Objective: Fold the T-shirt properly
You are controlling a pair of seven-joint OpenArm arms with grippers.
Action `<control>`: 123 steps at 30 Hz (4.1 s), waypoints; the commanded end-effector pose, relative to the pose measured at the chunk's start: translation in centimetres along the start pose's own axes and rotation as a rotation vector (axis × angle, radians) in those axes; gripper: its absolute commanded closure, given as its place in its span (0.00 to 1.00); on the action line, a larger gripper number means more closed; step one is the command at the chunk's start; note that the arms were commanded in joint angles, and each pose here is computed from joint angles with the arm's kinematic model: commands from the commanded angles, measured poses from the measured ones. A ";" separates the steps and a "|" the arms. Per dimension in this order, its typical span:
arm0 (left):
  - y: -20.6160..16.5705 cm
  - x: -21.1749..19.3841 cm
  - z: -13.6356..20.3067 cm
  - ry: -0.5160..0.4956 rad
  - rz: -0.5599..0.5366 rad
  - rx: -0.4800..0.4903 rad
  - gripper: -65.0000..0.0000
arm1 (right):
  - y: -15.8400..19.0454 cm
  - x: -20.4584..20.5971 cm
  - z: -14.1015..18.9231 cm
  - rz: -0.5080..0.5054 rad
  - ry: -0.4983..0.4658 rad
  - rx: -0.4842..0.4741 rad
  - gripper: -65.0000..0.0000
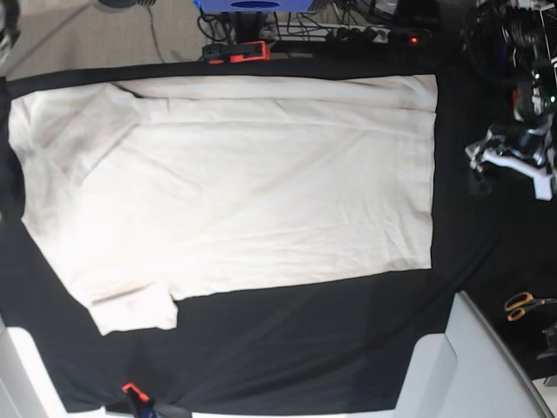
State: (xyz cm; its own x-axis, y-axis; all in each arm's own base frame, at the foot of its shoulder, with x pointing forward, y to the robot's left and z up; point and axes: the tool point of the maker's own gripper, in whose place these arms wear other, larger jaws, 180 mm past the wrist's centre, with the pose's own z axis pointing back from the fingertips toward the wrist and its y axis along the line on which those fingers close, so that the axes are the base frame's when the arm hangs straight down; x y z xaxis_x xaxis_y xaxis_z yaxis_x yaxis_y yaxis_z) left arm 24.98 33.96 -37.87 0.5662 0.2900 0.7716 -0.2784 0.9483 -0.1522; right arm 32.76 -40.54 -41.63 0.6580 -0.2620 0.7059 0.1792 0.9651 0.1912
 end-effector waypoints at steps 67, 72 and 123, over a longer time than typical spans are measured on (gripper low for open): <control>-4.3 -2.9 -1.5 0.092 -0.349 -0.047 0.14 | 3.8 -2.8 -7.2 0.350 0.010 -0.090 1.00; -4.3 -2.9 -1.5 0.091 -0.348 -0.045 0.14 | 4.5 -3.0 -6.2 0.360 -0.057 -0.064 1.00; -4.6 -2.7 -1.7 0.087 -0.349 -0.051 0.14 | 11.3 3.6 -1.8 0.338 0.104 -0.040 0.43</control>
State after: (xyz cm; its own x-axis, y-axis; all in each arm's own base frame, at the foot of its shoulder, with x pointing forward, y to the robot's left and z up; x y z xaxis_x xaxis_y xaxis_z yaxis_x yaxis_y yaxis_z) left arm 25.29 28.45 -41.52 0.7137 -0.0326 0.6997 -0.0153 0.9980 0.0620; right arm 37.36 -29.60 -40.00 0.7898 0.0674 0.6097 -0.0504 0.9977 -0.0450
